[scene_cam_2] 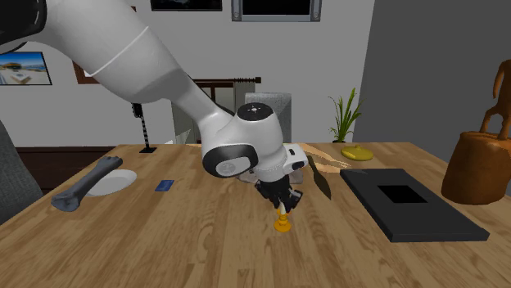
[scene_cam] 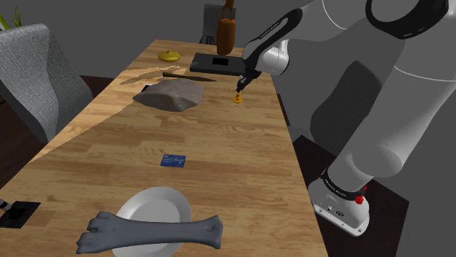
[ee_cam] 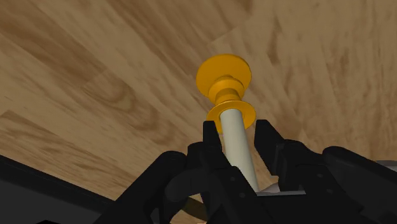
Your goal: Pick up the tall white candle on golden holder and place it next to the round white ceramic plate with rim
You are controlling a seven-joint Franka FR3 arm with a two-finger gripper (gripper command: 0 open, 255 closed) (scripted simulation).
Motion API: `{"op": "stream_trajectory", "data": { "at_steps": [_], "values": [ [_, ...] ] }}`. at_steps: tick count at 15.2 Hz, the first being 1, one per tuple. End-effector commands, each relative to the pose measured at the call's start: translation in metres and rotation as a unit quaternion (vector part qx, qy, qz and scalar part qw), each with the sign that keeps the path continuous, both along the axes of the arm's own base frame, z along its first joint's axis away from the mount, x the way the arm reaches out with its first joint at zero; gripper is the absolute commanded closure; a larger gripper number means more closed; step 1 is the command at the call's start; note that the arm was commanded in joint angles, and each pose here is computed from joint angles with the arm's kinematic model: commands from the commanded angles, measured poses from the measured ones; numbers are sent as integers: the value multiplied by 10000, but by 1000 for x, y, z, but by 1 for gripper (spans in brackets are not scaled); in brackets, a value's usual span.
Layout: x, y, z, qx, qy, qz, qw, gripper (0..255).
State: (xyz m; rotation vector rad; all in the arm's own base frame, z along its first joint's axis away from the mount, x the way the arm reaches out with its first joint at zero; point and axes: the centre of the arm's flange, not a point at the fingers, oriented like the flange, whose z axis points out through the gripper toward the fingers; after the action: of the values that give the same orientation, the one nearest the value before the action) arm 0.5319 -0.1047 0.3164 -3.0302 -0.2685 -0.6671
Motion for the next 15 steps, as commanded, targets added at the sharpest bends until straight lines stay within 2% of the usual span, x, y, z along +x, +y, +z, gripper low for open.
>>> {"op": "stream_trajectory", "data": {
  "at_steps": [1, 8, 15],
  "values": [
    [0, 0, 0, 0, 0, 0, 10000, 255],
    [0, 0, 0, 0, 0, 0, 10000, 255],
    [0, 0, 37, 0, 0, 0, 10000, 255]
  ]
}}
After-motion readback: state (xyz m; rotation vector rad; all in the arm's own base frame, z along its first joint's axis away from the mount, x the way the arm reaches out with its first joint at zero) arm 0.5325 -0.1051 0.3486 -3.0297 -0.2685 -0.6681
